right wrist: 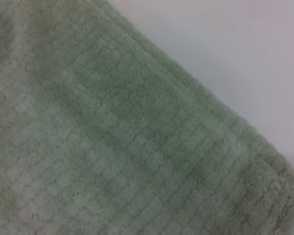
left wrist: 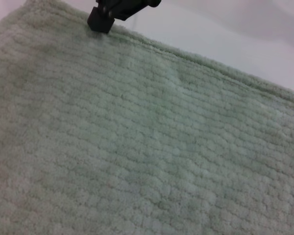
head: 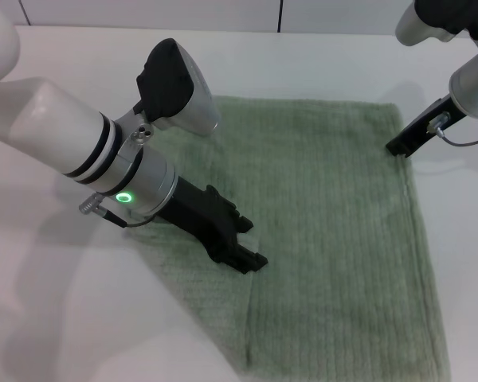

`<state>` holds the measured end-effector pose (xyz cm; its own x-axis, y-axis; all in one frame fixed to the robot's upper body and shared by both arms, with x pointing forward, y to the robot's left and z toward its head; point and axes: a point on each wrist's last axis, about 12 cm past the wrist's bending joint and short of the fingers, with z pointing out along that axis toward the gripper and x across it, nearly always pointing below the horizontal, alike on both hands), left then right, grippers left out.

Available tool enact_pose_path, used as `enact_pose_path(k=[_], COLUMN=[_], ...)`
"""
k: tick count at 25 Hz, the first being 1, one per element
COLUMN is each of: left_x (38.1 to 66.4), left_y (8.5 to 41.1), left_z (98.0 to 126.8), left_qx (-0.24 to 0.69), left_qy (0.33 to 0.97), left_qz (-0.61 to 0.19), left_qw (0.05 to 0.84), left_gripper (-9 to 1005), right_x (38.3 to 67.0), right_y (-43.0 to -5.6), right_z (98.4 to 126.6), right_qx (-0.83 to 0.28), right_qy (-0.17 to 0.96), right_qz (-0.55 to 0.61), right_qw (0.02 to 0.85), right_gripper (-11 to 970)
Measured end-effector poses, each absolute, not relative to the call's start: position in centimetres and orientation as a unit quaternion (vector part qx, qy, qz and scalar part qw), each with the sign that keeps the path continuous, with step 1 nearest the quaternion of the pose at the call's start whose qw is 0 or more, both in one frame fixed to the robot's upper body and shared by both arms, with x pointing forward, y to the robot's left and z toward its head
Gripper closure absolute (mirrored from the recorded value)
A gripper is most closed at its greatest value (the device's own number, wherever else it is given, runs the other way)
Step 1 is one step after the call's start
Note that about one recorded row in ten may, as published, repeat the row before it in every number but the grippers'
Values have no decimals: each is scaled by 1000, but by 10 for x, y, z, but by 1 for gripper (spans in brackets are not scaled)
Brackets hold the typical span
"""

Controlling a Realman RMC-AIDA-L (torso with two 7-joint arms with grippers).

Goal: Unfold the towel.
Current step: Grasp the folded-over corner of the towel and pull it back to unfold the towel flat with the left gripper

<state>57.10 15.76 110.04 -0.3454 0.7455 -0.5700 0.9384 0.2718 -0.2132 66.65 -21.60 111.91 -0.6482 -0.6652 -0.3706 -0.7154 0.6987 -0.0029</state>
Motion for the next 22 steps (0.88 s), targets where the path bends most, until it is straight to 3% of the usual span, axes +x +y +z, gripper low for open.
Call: enact_pose_path(k=[22], left_x=[571], left_y=[156], left_z=[1101], left_qx=[549], left_qy=[779], left_qz=[-252], left_qw=[168], left_gripper=[483], right_x=[666], right_y=[-217], right_z=[1118], right_qx=[-381], right_qy=[906], right_qz=[72], right_qw=[172], right_gripper=[962])
